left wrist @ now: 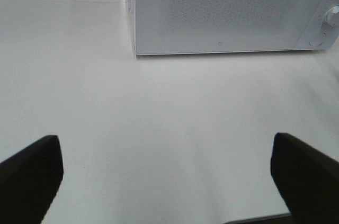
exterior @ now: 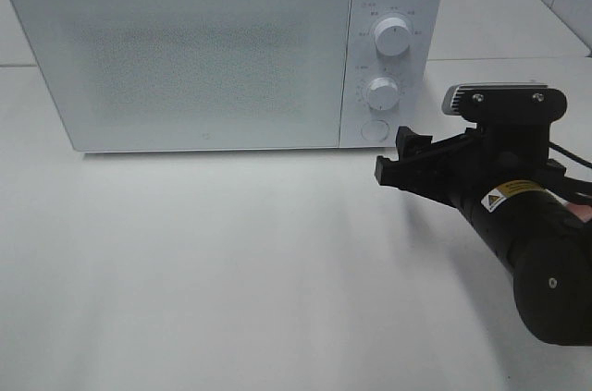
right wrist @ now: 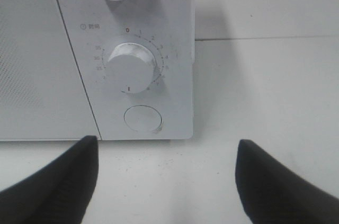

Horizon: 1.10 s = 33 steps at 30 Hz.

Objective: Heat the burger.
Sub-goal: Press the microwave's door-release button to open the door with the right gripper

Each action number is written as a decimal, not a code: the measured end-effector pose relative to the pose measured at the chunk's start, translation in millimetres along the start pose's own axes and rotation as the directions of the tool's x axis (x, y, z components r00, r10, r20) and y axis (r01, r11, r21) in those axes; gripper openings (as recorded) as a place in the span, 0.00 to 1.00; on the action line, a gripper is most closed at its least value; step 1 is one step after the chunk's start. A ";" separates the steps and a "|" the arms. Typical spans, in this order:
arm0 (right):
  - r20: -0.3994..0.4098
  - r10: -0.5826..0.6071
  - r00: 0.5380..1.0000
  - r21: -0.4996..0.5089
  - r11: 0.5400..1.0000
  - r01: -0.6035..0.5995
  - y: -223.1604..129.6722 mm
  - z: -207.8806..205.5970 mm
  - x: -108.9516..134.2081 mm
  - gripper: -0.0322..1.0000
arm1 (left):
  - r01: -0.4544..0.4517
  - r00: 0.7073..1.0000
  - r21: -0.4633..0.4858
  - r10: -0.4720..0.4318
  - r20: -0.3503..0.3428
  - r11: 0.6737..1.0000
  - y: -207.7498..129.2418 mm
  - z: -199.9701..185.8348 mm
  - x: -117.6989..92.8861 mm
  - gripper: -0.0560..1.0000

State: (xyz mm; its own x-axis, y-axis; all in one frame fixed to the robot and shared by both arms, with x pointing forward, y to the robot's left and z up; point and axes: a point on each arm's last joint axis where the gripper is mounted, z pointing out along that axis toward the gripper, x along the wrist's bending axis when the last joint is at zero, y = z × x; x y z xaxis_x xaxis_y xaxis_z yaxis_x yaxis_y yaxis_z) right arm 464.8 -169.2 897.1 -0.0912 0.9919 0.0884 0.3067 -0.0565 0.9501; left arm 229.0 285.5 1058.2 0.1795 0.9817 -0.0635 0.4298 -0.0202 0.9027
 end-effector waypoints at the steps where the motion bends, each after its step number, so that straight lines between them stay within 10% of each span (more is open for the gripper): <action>1: 0.000 0.090 0.996 0.000 0.996 -0.090 0.0 0.0 0.0 0.67 | 0.000 1.000 0.000 0.000 0.000 1.000 0.0 0.0 0.0 0.99; 10: -0.001 0.482 0.876 -0.003 0.876 -0.482 0.3 0.0 0.0 0.53 | 0.000 1.000 0.000 0.000 0.000 1.000 0.0 0.0 0.0 0.99; 16: -0.002 0.726 0.687 -0.002 0.687 -0.726 0.3 0.0 0.0 0.36 | 0.000 1.000 0.000 0.000 0.000 1.000 0.0 0.0 0.0 0.99; 18: -0.002 0.839 0.545 -0.002 0.545 -0.839 0.3 0.0 0.0 0.27 | 0.000 1.000 0.000 0.000 0.000 1.000 0.0 0.0 0.0 0.99; 21: -0.002 0.855 0.518 -0.002 0.518 -0.855 0.3 0.0 0.0 0.25 | 0.000 1.000 0.000 0.000 0.000 1.000 0.0 0.0 0.0 0.99; 28: 0.045 0.970 0.239 -0.002 0.240 -0.971 -3.7 0.3 -0.9 0.04 | 0.000 1.000 0.000 0.000 0.000 1.000 0.0 0.0 0.0 0.99; 33: 0.072 0.976 0.203 0.007 0.203 -0.979 -4.0 3.1 2.1 0.03 | 0.000 1.000 0.000 0.000 0.000 1.000 0.0 0.0 0.0 0.99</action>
State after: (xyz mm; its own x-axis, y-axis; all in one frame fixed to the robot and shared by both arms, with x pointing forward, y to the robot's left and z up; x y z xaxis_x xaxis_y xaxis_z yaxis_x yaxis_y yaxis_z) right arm 466.3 -166.5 892.6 0.3490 0.1547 0.9242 0.1580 -0.9819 0.1047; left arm 229.0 285.5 1058.2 0.1795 0.9817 -0.0635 0.4298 -0.0202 0.9027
